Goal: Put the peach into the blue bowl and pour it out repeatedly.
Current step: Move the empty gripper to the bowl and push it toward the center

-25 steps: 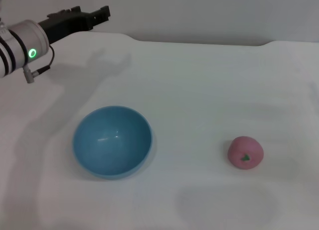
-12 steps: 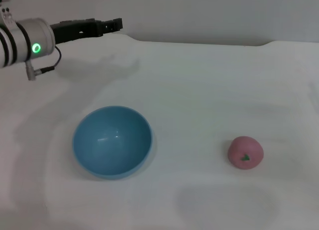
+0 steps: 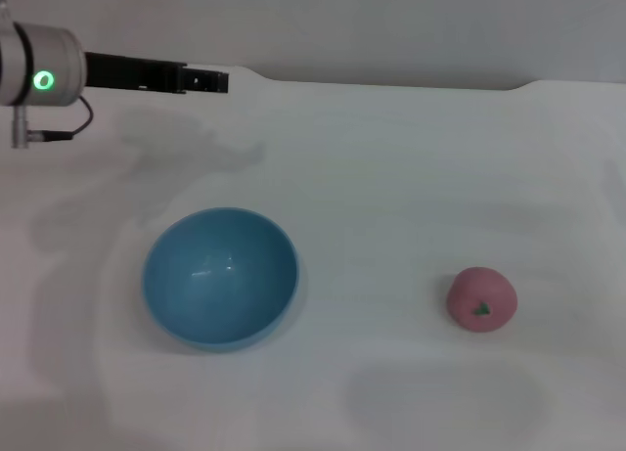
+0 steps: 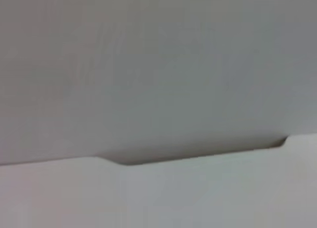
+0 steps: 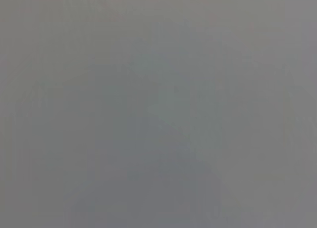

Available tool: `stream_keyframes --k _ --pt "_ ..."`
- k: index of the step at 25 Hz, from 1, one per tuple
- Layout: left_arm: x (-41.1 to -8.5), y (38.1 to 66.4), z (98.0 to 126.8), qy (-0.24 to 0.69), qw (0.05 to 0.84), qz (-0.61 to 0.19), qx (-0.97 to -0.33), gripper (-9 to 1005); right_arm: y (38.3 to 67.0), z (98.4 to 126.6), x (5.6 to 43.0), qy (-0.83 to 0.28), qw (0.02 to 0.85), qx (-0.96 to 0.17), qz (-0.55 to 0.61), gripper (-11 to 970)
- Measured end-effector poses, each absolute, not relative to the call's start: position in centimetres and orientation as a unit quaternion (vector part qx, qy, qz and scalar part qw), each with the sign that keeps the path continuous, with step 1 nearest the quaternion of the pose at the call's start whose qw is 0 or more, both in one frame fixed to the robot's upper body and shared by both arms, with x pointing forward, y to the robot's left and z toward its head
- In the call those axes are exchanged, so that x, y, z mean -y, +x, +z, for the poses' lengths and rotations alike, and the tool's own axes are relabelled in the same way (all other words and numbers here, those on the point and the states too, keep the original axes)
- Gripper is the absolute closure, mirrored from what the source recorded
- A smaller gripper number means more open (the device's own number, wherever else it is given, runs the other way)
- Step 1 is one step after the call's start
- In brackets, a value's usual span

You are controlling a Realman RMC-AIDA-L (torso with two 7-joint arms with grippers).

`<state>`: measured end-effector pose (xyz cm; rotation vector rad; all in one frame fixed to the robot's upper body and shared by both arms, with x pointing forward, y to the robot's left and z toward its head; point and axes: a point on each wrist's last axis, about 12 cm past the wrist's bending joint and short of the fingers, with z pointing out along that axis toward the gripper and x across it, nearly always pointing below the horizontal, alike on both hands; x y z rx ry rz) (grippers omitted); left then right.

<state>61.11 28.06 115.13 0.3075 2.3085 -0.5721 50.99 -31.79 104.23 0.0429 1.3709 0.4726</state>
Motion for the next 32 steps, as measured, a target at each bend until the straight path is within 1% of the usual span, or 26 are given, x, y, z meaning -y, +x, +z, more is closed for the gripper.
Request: stream_keyframes --k 5,10,15,17,23,32 --pt "-28.7 59.9 117.1 0.146 0.321 -0.2 -0.914 154 50.8 104.1 31.6 0.02 0.747 -0.627 0.219 262" --pt "-28.8 58.7 117.9 0.168 0.261 -0.161 -0.937 153 50.7 103.9 31.6 0.023 0.744 -0.631 0.218 262" --pt "-27.6 57.7 117.4 0.195 0.198 -0.154 -0.948 153 50.8 104.0 31.5 0.023 0.744 -0.631 0.219 263" --pt "-27.2 57.6 117.1 0.2 0.184 -0.143 -0.952 153 51.0 104.0 31.4 0.021 0.744 -0.631 0.22 263" --pt "-26.7 57.3 116.1 0.208 0.157 -0.121 -0.958 153 51.6 104.1 31.2 0.018 0.741 -0.635 0.217 264" --pt "-26.9 57.1 114.1 0.197 0.133 -0.125 -0.963 154 52.2 104.6 31.1 0.011 0.746 -0.628 0.22 265"
